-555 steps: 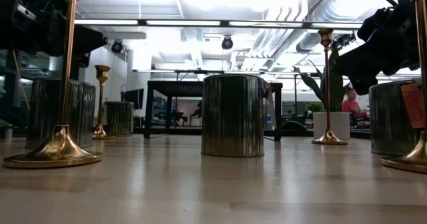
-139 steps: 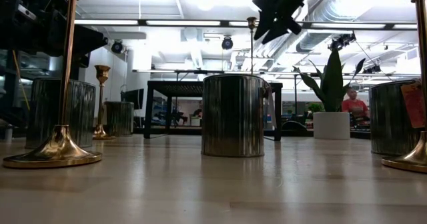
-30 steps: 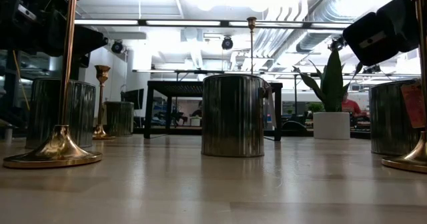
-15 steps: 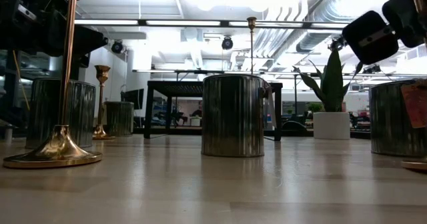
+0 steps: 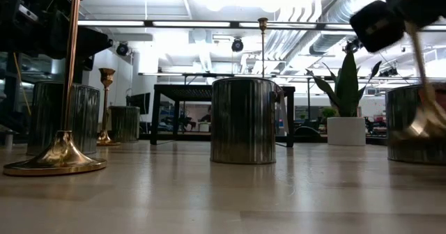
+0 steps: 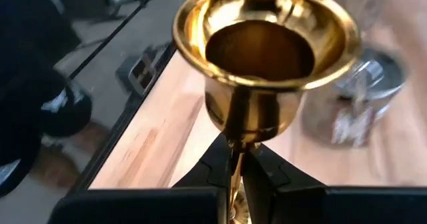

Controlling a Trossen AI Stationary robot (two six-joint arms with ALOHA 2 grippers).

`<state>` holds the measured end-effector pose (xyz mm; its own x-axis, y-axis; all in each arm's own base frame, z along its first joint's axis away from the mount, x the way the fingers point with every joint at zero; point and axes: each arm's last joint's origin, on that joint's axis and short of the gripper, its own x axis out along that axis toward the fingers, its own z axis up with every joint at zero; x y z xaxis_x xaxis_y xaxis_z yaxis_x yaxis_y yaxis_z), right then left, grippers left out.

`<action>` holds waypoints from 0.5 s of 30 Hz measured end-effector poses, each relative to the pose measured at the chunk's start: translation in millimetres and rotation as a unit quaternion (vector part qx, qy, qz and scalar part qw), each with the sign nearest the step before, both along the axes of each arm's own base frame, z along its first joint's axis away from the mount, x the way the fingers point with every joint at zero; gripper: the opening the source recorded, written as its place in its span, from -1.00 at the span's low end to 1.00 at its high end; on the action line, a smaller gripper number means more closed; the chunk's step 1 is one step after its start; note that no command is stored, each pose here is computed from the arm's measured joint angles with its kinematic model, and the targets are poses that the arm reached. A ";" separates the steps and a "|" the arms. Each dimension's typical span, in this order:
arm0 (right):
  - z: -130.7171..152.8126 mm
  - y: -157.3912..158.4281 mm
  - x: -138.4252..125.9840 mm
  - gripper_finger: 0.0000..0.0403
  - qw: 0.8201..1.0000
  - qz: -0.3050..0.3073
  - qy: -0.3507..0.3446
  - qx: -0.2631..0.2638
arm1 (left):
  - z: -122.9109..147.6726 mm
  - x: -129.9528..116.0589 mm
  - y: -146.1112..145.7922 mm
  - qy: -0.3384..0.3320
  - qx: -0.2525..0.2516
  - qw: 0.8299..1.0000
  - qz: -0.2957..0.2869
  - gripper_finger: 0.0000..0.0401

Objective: Pick & Place candle stick holders
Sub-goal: Put the gold candle holder on the shelf

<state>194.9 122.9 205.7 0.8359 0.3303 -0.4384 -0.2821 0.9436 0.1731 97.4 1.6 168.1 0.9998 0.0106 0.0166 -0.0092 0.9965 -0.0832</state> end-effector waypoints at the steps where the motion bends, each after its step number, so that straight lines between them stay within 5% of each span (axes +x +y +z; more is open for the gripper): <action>1: 4.5 -1.3 0.8 -0.95 1.000 -0.010 -0.004 -0.002 | 0.0 0.0 0.0 0.000 0.000 1.000 0.000 -0.64; 15: 89.5 -41.8 8.5 -0.93 0.978 -0.196 -0.019 -0.063 | 0.0 0.0 0.0 0.000 0.000 1.000 0.000 -0.64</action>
